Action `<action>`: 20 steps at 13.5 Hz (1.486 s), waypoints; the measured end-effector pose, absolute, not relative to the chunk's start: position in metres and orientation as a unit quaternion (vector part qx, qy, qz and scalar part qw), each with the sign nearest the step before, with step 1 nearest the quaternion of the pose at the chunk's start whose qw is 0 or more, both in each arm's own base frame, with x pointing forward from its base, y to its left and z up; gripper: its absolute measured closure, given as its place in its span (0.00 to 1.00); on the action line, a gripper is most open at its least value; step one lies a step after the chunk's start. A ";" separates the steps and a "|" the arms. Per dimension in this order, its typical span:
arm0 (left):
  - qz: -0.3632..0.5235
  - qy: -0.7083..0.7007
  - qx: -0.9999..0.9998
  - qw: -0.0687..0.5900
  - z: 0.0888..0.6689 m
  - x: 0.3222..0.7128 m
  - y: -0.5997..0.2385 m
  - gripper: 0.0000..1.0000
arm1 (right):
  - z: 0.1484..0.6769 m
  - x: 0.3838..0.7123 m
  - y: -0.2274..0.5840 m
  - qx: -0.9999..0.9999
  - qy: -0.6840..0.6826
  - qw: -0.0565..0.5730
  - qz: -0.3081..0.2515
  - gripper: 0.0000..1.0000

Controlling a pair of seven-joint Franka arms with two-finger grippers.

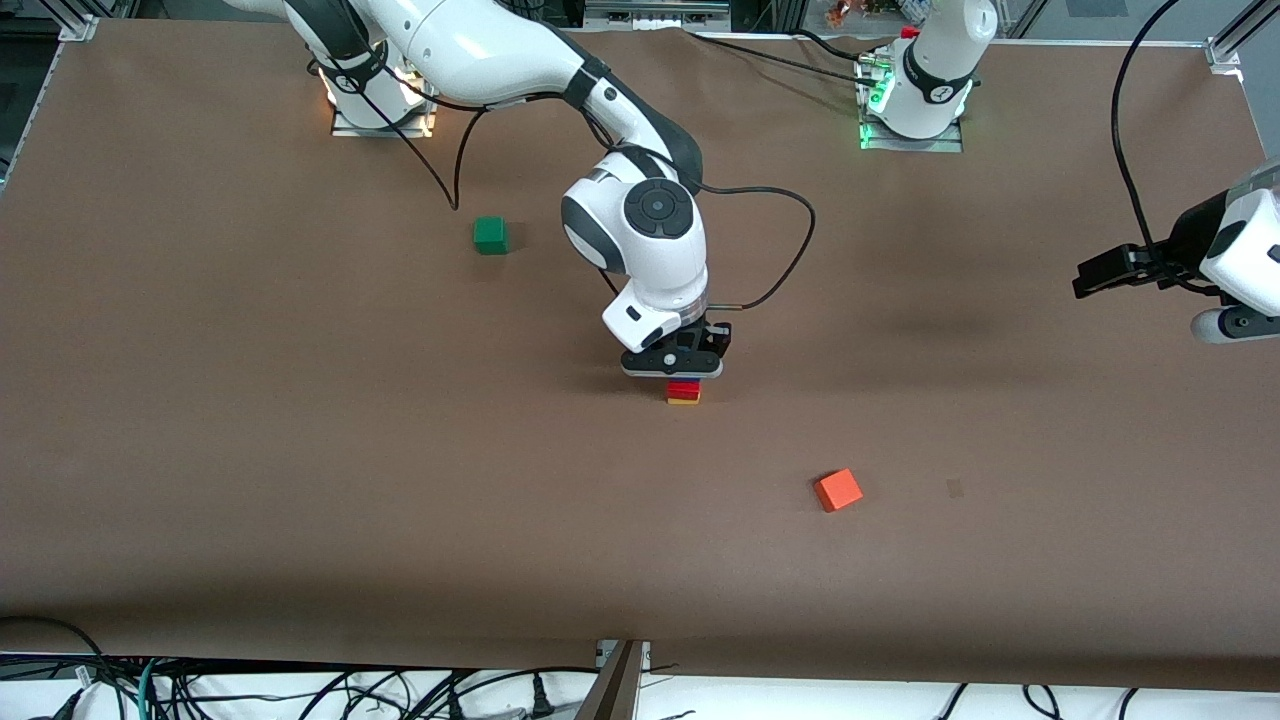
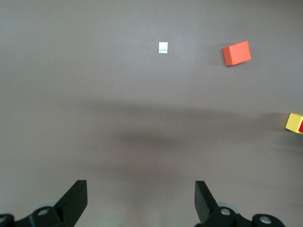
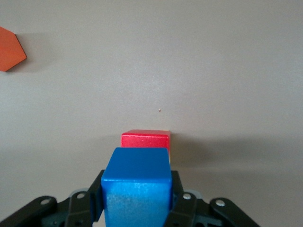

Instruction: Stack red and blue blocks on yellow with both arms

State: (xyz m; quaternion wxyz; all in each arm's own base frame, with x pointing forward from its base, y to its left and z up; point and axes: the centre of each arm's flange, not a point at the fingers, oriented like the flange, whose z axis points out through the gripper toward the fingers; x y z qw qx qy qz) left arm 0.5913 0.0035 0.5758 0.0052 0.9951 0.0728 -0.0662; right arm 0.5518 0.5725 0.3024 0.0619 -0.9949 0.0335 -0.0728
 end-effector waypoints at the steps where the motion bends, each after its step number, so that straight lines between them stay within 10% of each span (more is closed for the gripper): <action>1: -0.066 0.073 0.995 0.005 0.576 0.591 0.004 0.00 | 0.302 0.552 0.573 -0.995 0.033 0.062 -0.073 0.45; 15: -0.064 0.071 0.995 0.005 0.576 0.592 0.004 0.00 | 0.308 0.557 0.569 -0.995 0.025 0.060 -0.076 0.03; 20: -0.064 0.072 0.995 0.005 0.576 0.592 0.006 0.00 | 0.382 0.585 0.529 -0.994 0.070 0.071 -0.055 0.00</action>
